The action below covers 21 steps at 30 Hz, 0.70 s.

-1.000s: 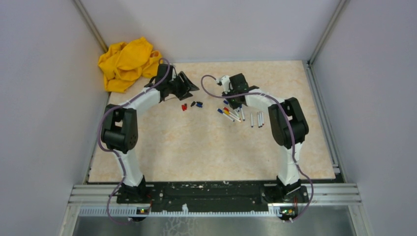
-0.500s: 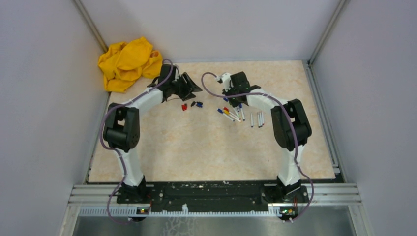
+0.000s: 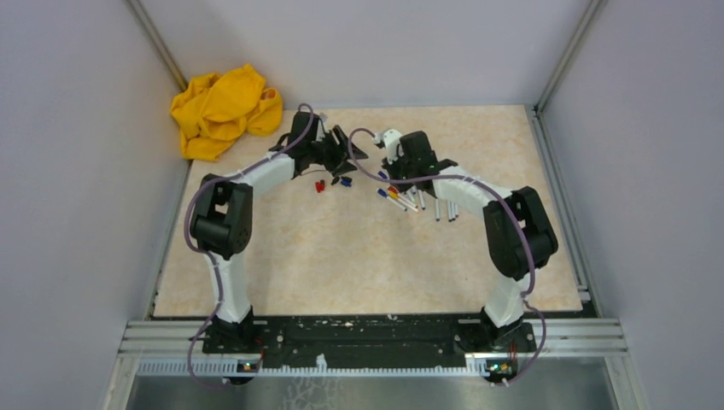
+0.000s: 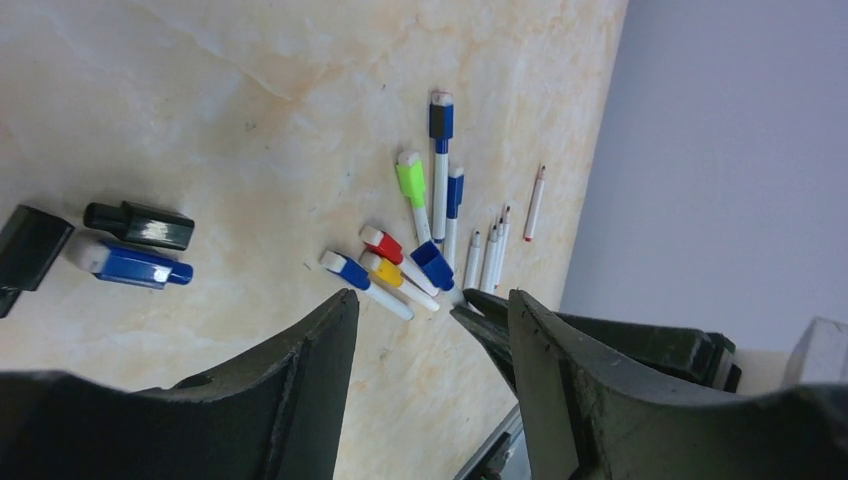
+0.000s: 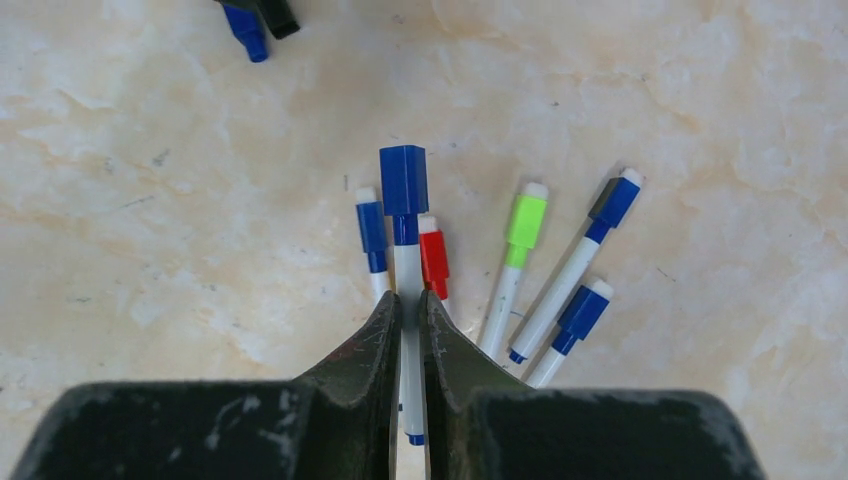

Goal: Open the pen caps

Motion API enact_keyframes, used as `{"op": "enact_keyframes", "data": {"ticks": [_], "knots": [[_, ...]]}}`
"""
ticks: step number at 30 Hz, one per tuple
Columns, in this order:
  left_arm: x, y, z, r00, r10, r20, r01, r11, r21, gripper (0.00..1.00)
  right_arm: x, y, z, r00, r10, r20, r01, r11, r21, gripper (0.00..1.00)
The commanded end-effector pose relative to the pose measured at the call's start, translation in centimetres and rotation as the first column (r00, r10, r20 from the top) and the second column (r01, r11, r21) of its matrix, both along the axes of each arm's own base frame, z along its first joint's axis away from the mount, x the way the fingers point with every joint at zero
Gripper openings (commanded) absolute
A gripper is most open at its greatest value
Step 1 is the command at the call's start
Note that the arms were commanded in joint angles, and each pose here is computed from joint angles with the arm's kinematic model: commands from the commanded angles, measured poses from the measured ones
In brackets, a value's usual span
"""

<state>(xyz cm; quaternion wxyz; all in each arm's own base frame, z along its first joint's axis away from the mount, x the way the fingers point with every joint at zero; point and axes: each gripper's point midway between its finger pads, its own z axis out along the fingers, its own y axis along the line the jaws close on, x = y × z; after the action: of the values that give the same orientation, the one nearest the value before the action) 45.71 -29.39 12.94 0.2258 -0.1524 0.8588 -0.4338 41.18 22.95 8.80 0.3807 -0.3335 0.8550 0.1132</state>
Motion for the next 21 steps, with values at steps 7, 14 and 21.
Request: {"op": "enact_keyframes", "data": {"ticks": [7,14,21], "knots": [[-0.6,-3.8,1.4,0.998,-0.057,-0.029,0.053,0.993,-0.106,0.64,-0.7,3.0,4.9,0.988,0.009,0.153,-0.024,0.995,0.094,0.0],[-1.6,-4.7,1.1,0.996,-0.071,-0.048,0.066,0.993,-0.096,0.64,-0.7,2.5,6.2,0.978,-0.021,0.205,-0.001,0.995,0.104,0.0],[-2.1,-5.4,0.5,0.995,-0.074,-0.06,0.069,0.994,-0.081,0.64,-1.0,2.2,7.1,0.971,-0.037,0.237,0.013,0.994,0.104,0.0]]}}
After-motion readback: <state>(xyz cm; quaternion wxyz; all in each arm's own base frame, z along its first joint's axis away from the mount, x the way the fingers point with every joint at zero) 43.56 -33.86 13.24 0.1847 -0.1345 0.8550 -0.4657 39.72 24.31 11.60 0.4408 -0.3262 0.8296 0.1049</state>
